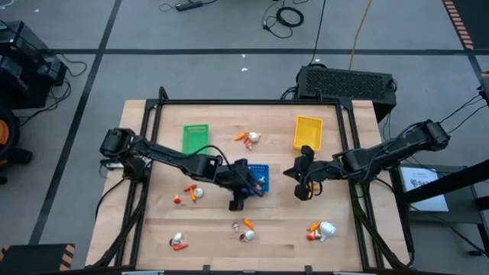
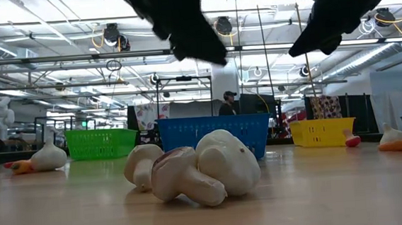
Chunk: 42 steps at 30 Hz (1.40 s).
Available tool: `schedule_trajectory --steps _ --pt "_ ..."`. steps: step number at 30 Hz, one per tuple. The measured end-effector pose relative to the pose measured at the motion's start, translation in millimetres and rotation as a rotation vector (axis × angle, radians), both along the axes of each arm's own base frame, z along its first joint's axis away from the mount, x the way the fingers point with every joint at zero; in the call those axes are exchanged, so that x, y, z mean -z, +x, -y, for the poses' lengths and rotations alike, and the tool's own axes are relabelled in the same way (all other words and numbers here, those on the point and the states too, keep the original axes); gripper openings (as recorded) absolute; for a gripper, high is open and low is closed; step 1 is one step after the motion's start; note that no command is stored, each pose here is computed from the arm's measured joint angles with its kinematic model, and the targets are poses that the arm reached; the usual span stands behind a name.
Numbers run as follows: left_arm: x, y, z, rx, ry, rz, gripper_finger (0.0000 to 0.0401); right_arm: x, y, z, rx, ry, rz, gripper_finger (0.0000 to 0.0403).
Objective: Sort produce into baskets
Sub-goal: Put the brown mushroom into the blue bin
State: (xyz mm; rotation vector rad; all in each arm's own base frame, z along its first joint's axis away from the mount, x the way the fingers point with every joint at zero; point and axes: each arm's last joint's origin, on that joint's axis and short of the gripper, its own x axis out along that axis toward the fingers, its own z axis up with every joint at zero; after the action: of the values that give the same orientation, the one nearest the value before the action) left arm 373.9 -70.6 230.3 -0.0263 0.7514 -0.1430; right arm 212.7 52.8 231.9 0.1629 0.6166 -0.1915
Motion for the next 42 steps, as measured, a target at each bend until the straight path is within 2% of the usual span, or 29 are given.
schedule_trajectory --steps 3,6,10,14,18,26,31,37,42 --pt "-4 0 18 0.085 -0.08 0.039 0.0164 1 0 0 -0.057 -0.079 -0.015 0.0" --pt "-3 -7 38 0.147 -0.122 0.01 0.0164 0 1 0 -0.131 -0.179 -0.03 0.0" --pt "2 -19 61 0.208 -0.108 -0.06 0.0164 -2 3 0 -0.178 -0.251 -0.006 0.0" --pt "5 -30 81 0.224 -0.117 -0.107 0.0164 -11 9 0 -0.179 -0.266 0.1 0.0" --pt "17 -43 94 0.197 -0.025 -0.13 0.0164 -21 14 -2 -0.187 -0.287 0.205 0.0" --pt "44 -53 95 0.195 -0.013 -0.1 0.0164 -35 18 -3 -0.203 -0.348 0.346 0.0" --pt "58 -58 93 0.195 -0.04 -0.046 0.0164 -38 19 -3 -0.21 -0.372 0.366 0.0" --pt "62 -57 92 0.159 -0.042 -0.045 0.0164 -38 19 -3 -0.209 -0.371 0.368 0.0" --pt "78 -51 96 0.169 -0.057 -0.064 0.0164 -37 19 -3 -0.207 -0.363 0.361 0.0"
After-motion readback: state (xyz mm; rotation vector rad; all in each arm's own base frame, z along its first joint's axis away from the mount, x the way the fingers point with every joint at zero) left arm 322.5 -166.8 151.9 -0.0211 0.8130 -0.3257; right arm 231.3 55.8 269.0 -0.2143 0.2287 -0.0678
